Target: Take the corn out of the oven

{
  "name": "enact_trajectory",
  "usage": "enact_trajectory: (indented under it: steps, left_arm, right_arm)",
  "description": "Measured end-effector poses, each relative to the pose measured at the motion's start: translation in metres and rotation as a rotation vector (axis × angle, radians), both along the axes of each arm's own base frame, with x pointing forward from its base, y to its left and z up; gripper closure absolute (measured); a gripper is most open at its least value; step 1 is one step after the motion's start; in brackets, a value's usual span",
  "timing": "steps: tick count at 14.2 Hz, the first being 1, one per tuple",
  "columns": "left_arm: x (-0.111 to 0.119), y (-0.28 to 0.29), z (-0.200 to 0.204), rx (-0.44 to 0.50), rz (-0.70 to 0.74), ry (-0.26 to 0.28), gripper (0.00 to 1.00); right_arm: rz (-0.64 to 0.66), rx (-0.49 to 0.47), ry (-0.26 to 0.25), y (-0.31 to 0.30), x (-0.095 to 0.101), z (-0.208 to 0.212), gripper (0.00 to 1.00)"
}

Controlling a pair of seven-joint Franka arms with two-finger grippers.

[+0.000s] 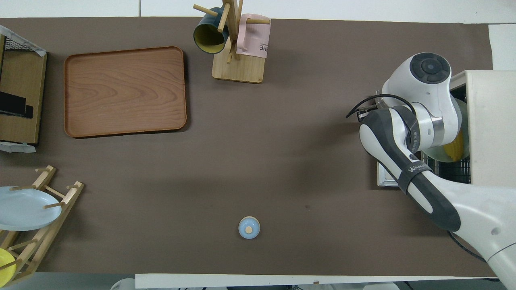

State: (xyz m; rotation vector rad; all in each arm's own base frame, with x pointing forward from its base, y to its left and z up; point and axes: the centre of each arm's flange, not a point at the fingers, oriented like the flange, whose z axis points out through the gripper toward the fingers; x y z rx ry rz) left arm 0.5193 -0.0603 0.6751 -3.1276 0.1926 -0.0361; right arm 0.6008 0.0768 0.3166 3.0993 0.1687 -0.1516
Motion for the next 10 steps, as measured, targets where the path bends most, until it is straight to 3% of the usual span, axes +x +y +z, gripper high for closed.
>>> enact_trajectory:
  steps: [3,4,7,9,10]
  left_arm:
    - [0.0,0.0,0.0,0.0,0.0,0.0,0.0]
    - [0.0,0.0,0.0,0.0,0.0,0.0,0.0]
    - [0.0,0.0,0.0,0.0,0.0,0.0,0.0]
    - [0.0,0.0,0.0,0.0,0.0,0.0,0.0]
    - [0.0,0.0,0.0,0.0,0.0,0.0,0.0]
  right_arm:
    - [-0.039,0.048,-0.029,0.027,0.007,0.019,0.96]
    - [-0.045,0.045,-0.027,0.031,0.007,0.029,0.9]
    - [-0.072,0.011,0.009,0.006,-0.002,0.068,0.59]
    - [-0.074,-0.067,0.019,-0.022,-0.01,0.092,0.36]
    - [-0.077,-0.095,0.026,-0.033,-0.013,0.097,0.3]
